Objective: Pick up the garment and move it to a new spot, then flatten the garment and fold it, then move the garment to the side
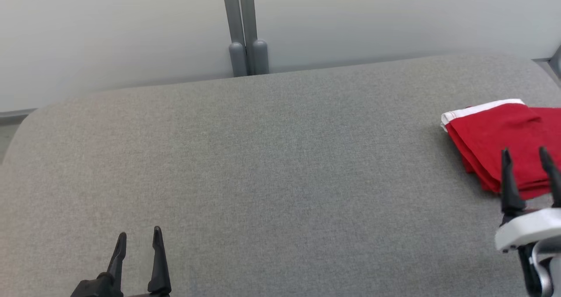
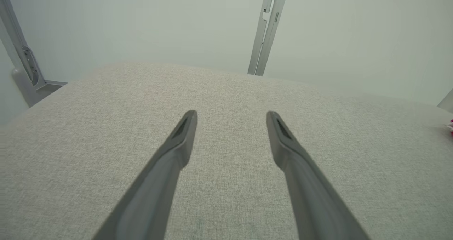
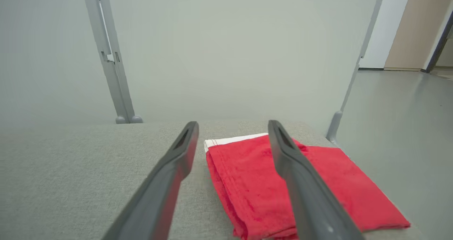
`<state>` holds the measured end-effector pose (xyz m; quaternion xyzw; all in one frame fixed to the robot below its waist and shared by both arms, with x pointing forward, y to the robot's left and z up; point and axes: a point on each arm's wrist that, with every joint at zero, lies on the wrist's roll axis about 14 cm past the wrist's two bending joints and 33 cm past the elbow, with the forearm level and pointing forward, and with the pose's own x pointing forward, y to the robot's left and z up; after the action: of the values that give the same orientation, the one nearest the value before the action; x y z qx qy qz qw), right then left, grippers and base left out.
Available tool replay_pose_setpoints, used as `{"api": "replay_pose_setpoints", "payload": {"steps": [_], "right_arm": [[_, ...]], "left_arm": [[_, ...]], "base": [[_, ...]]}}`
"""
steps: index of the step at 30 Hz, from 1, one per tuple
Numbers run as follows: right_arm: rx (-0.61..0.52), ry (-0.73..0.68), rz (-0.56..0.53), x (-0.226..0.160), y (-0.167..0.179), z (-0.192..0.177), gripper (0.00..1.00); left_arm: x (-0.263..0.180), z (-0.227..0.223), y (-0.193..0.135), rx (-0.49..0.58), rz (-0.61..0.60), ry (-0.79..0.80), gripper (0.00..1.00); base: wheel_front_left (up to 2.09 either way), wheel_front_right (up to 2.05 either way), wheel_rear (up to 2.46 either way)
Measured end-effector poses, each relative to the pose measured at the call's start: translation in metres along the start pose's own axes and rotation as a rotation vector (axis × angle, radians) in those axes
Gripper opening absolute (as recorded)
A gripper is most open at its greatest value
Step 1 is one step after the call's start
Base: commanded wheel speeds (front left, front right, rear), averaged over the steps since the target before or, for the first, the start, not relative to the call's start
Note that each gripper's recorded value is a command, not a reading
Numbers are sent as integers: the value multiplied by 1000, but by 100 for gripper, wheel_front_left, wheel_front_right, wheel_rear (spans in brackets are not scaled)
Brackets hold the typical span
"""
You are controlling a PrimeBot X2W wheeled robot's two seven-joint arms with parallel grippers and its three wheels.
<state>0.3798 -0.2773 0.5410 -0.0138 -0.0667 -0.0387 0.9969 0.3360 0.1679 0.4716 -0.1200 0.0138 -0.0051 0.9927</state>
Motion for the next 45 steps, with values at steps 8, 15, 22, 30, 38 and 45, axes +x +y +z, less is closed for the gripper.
{"api": "replay_pose_setpoints", "payload": {"steps": [8, 15, 22, 30, 38, 45], "right_arm": [[47, 18, 21, -41, 44, -17, 100], [41, 36, 37, -54, 56, -22, 100], [43, 48, 42, -54, 59, -26, 100], [53, 61, 72, -51, 70, -30, 100], [63, 99, 89, -53, 78, -42, 0], [109, 182, 72, -63, 78, -64, 0]], "left_arm": [[-9, 7, 3, 9, 3, -27, 100], [-13, 3, -4, 17, -31, -16, 100], [-13, 1, -6, 13, -41, -7, 100], [-14, -1, -7, 11, -42, -2, 100], [-17, -6, -5, 8, -30, 12, 0], [-25, -27, 0, -23, -7, 84, 0]], "base": [[0, 0, 0], [0, 0, 0], [0, 0, 0], [0, 0, 0], [0, 0, 0], [0, 0, 0]]}}
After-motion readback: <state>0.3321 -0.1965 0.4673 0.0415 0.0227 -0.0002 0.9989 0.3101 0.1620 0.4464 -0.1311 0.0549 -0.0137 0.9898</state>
